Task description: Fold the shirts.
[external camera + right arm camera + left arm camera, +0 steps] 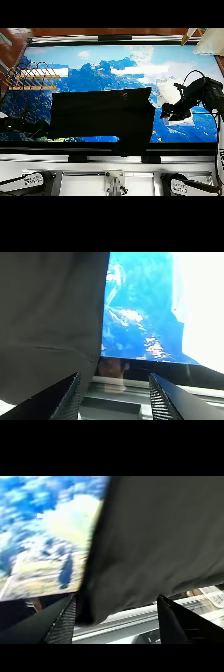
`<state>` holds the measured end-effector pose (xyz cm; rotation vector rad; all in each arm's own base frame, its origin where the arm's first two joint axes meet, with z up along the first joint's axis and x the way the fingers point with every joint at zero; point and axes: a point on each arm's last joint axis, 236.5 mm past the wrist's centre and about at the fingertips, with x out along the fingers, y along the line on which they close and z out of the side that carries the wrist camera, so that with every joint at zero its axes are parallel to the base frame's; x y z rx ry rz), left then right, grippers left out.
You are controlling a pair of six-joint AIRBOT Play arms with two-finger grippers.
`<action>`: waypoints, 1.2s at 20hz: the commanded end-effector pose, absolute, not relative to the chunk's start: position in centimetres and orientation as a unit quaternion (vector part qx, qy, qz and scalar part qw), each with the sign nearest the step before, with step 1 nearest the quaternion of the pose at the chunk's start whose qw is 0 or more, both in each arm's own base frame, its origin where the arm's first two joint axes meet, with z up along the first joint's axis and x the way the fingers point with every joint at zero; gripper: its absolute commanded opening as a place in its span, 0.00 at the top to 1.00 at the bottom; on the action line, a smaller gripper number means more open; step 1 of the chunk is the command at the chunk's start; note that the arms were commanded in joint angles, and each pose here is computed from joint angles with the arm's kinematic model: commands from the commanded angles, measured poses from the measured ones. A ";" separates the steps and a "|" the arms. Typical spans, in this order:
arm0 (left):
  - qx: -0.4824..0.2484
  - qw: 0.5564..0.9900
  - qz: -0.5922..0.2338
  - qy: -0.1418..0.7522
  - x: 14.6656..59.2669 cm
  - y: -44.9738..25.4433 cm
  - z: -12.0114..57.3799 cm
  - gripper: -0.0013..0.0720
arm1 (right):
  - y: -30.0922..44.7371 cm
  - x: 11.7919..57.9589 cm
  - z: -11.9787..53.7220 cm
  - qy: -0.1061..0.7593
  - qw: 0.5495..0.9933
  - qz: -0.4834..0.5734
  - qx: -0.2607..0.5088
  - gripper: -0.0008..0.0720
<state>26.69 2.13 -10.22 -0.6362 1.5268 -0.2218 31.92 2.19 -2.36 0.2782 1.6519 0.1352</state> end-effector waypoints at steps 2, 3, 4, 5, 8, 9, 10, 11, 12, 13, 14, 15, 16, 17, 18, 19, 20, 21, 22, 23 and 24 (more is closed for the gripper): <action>-0.286 0.671 -0.073 0.680 27.3 2.0 -11.2 0.93 | 1.0 28.9 -3.8 0.768 0.631 0.065 0.084 0.24; -0.286 0.672 -0.073 0.680 27.4 2.0 -11.2 0.94 | 1.6 27.3 -4.7 0.785 0.609 0.073 0.091 0.24; -0.285 0.672 -0.074 0.680 27.4 2.0 -11.1 0.93 | 3.3 25.8 -5.5 0.795 0.588 0.092 0.121 0.24; -0.286 0.671 -0.075 0.680 27.3 1.9 -11.1 0.93 | 5.4 24.8 -6.1 0.793 0.577 0.117 0.157 0.24; -0.287 0.667 -0.078 0.683 27.1 1.8 -11.0 0.93 | 8.3 22.6 -8.1 0.789 0.576 0.136 0.166 0.23; -0.287 0.667 -0.078 0.683 27.1 1.8 -11.0 0.93 | 8.7 21.7 -8.8 0.791 0.576 0.136 0.153 0.23; -0.287 0.667 -0.078 0.683 27.1 1.7 -11.0 0.94 | 9.2 21.2 -9.4 0.790 0.580 0.135 0.149 0.23; -0.287 0.666 -0.079 0.684 27.1 1.7 -11.0 0.94 | 9.5 20.9 -9.9 0.786 0.585 0.132 0.146 0.24; -0.287 0.664 -0.082 0.685 26.9 1.6 -10.9 0.93 | 9.7 20.6 -10.4 0.786 0.587 0.128 0.145 0.23; -0.287 0.664 -0.083 0.686 26.9 1.6 -10.9 0.93 | 9.7 20.5 -10.9 0.785 0.589 0.121 0.150 0.24; -0.287 0.664 -0.083 0.686 26.9 1.6 -10.9 0.93 | 9.8 20.6 -11.2 0.782 0.592 0.111 0.160 0.24; -0.287 0.664 -0.083 0.686 26.9 1.6 -10.9 0.93 | 9.9 20.8 -11.5 0.778 0.596 0.108 0.167 0.24; -0.287 0.664 -0.083 0.685 26.9 1.6 -10.9 0.93 | 10.3 21.2 -11.6 0.771 0.602 0.108 0.177 0.24; -0.287 0.664 -0.083 0.685 26.9 1.6 -10.9 0.93 | 10.7 22.0 -11.5 0.760 0.612 0.107 0.189 0.24; -0.287 0.664 -0.083 0.685 26.9 1.6 -10.9 0.93 | 10.9 22.7 -11.6 0.750 0.622 0.106 0.199 0.24; -0.287 0.664 -0.083 0.685 26.9 1.6 -10.9 0.94 | 11.2 23.5 -11.5 0.740 0.630 0.104 0.210 0.36; -0.287 0.664 -0.083 0.685 26.9 1.6 -10.9 0.93 | 11.4 24.0 -11.5 0.733 0.636 0.099 0.220 0.46; -0.287 0.664 -0.082 0.685 26.9 1.6 -10.9 0.93 | 11.6 24.3 -11.4 0.729 0.638 0.099 0.227 0.61; -0.287 0.665 -0.082 0.685 27.0 1.6 -10.9 0.94 | 11.7 24.3 -11.3 0.729 0.636 0.101 0.230 0.82; -0.283 0.667 -0.085 0.683 27.1 1.7 -10.8 0.94 | 11.8 24.5 -10.9 0.726 0.639 0.106 0.230 0.89; -0.274 0.677 -0.096 0.677 27.6 1.8 -10.4 0.94 | 11.9 25.1 -10.1 0.715 0.653 0.120 0.220 0.89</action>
